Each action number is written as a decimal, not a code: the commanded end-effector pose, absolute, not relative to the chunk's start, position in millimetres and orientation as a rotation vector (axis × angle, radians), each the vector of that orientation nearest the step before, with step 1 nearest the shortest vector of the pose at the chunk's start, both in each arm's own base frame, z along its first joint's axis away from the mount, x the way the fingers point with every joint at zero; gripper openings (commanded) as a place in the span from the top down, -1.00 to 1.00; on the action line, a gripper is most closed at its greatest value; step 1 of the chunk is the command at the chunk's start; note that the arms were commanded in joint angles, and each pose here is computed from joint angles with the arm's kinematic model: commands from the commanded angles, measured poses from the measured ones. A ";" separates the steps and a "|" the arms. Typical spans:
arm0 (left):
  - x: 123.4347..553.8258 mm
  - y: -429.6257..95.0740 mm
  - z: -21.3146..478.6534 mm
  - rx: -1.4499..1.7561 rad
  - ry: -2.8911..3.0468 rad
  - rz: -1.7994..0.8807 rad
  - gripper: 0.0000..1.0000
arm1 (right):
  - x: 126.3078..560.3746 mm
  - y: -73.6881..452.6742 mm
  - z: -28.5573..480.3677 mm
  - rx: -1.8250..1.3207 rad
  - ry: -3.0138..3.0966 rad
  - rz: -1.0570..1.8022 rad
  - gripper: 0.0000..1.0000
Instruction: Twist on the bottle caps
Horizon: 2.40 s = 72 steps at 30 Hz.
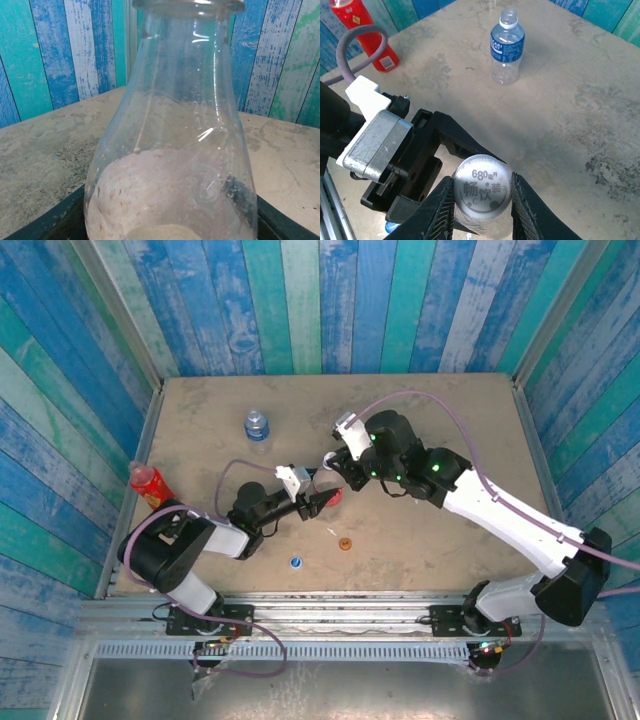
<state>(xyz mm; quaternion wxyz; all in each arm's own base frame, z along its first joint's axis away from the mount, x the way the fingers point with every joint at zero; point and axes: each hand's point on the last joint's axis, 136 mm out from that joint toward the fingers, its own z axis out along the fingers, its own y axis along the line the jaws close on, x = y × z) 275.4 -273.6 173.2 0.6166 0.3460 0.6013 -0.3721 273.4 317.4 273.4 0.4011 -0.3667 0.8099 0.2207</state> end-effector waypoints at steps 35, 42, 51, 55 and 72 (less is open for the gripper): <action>275.0 -278.1 153.7 0.828 1.456 -0.868 -0.28 | 249.0 317.7 233.5 -1.187 2.204 0.485 0.43; 274.8 -278.2 152.8 0.830 1.460 -0.868 -0.28 | 249.0 315.9 226.6 -1.202 2.239 0.431 0.42; 273.6 -278.0 153.1 0.834 1.454 -0.868 -0.28 | 257.1 320.4 240.6 -1.147 2.227 0.438 0.38; 272.9 -277.3 152.8 0.837 1.455 -0.863 -0.28 | 259.2 322.6 243.8 -1.135 2.220 0.443 0.30; 273.1 -277.0 151.5 0.836 1.457 -0.861 -0.28 | 259.1 317.0 256.2 -1.095 2.181 0.445 -0.18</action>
